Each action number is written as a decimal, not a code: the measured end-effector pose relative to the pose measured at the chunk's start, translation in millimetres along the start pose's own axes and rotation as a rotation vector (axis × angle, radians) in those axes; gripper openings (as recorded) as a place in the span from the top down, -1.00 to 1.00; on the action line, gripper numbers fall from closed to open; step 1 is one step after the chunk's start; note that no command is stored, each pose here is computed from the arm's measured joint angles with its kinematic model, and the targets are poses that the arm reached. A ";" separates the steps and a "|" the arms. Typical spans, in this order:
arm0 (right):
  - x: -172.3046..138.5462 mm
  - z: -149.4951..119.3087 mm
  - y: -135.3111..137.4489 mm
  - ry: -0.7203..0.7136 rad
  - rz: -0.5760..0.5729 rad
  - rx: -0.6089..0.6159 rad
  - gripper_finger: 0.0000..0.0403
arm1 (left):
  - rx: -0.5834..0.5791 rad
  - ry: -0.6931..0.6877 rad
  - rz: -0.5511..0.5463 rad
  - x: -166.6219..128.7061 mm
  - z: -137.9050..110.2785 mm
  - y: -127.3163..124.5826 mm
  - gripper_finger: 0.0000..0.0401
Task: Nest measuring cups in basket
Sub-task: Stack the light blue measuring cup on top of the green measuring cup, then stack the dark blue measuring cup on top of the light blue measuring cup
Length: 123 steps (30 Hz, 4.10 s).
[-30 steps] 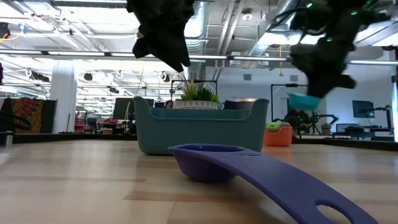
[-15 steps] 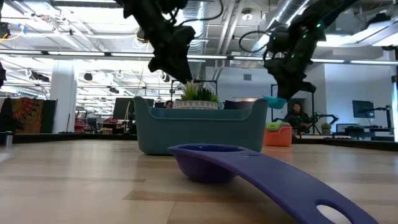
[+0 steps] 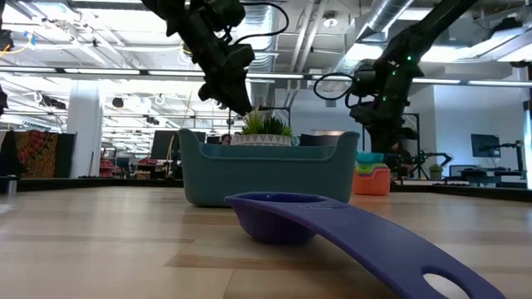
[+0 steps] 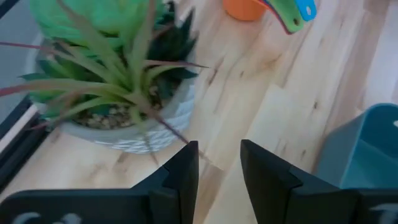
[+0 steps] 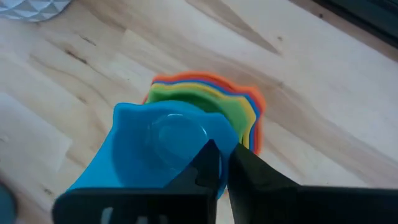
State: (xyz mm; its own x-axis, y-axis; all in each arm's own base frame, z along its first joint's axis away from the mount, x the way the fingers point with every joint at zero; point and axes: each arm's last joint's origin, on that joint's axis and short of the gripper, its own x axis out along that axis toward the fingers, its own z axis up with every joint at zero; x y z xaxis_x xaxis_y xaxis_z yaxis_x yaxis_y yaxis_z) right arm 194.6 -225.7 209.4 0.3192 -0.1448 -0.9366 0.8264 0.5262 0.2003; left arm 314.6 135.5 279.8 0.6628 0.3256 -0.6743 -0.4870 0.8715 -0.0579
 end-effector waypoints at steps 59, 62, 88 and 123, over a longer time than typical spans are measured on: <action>-36.7 -206.8 270.4 -0.222 0.402 -0.209 0.41 | 0.033 -0.275 -0.093 -161.1 -72.3 -161.8 0.47; -20.4 -224.3 284.2 -0.176 0.438 -0.254 0.41 | 0.049 -0.243 -0.064 -160.9 -85.4 -170.0 0.47; 62.6 -274.4 373.5 0.018 0.205 -0.489 0.23 | 0.164 0.140 0.016 -163.3 -141.2 -173.0 0.47; -72.3 -195.1 301.9 -0.053 0.018 -0.021 0.94 | 0.273 0.135 0.023 -158.5 -136.1 -170.0 0.47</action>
State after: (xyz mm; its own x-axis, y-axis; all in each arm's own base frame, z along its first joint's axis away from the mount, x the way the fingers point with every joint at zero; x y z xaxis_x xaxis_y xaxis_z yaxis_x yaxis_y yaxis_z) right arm 330.5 107.1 281.5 0.3584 -0.1787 -0.9163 0.8106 0.5465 0.2105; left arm 214.9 -114.1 296.3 0.5632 0.3105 -0.7657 -0.3176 0.9369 0.1463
